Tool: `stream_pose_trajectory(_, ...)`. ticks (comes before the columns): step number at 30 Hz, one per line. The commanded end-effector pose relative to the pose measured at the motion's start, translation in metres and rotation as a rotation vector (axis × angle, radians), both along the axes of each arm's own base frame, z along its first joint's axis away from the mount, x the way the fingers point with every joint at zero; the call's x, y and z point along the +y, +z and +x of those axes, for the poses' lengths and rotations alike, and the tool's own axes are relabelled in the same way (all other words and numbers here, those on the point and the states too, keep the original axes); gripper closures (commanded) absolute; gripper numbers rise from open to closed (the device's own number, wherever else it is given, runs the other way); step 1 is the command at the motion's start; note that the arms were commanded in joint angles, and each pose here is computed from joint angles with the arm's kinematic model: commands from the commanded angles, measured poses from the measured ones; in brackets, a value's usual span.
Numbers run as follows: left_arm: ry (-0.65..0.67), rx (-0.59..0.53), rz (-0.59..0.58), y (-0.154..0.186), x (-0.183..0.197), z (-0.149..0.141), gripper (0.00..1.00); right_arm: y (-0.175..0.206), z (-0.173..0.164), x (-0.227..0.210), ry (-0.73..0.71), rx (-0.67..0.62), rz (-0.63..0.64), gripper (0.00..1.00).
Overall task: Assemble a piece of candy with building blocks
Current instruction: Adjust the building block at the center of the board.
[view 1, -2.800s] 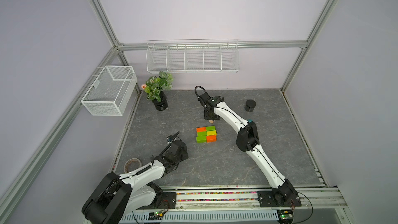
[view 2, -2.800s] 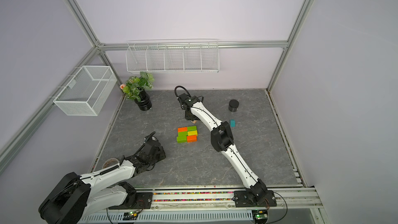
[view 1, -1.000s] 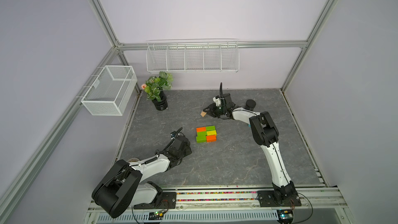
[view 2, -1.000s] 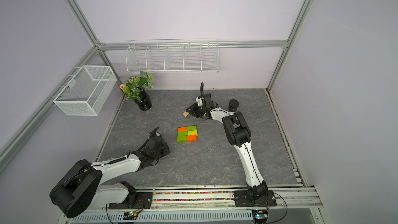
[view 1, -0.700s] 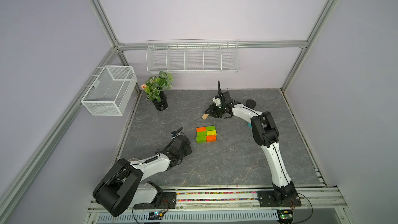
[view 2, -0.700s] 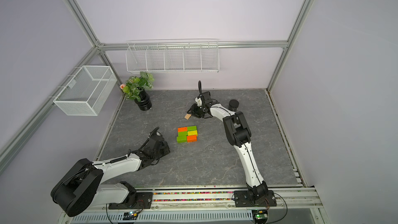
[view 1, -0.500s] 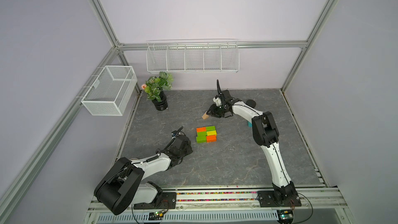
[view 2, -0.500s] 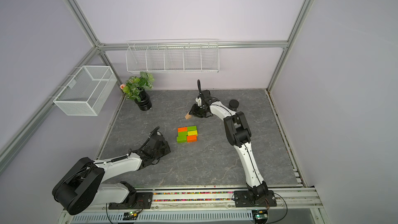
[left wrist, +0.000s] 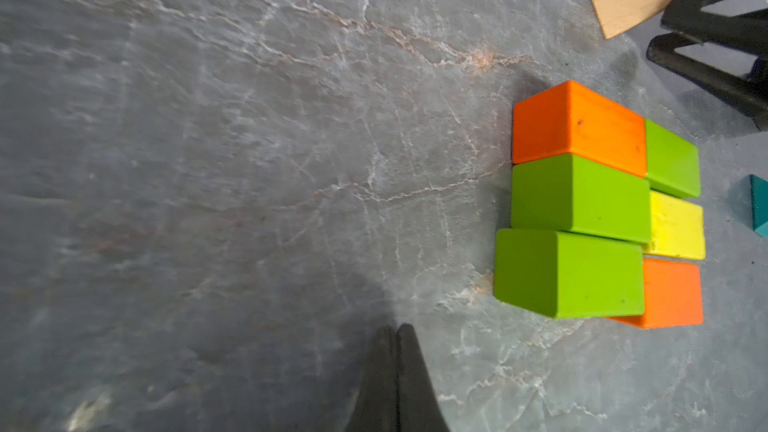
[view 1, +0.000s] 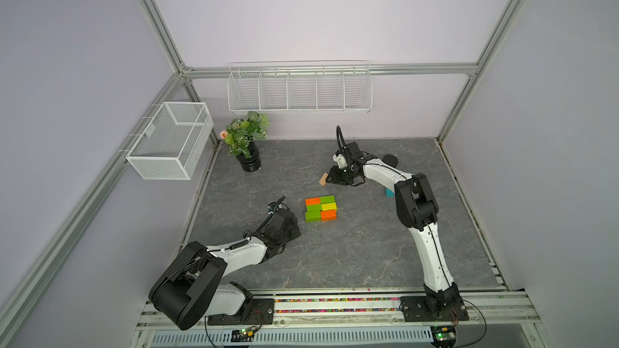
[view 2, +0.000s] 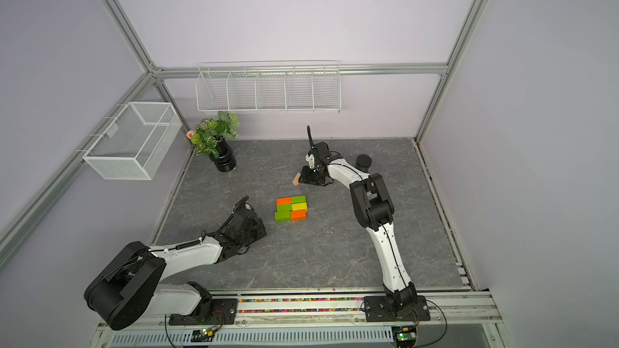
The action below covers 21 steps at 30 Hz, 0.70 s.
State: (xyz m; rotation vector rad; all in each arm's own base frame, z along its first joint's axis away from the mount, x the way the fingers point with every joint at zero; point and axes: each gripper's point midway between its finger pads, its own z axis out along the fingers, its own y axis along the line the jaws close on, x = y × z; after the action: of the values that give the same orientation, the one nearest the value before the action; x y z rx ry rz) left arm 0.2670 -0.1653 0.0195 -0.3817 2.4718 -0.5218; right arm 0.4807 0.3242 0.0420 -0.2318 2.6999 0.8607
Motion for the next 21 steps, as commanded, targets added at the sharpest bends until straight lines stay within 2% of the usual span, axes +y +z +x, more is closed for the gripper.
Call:
stream_pose_trajectory(1, -0.024, 0.201, 0.111, -0.043, 0.023, -0.043, 1.0, 0.018, 0.009, 0.008, 0.069, -0.078, 0.007, 0.57)
stream_pose_trajectory(8, -0.015, 0.191, 0.112, -0.041, 0.026, -0.044, 1.0, 0.013, 0.019, 0.013, 0.119, -0.068, -0.031, 0.58)
stream_pose_trajectory(21, -0.016, 0.194, 0.113, -0.042, 0.027, -0.045, 1.0, -0.013, 0.003, 0.017, 0.17, -0.024, -0.077, 0.61)
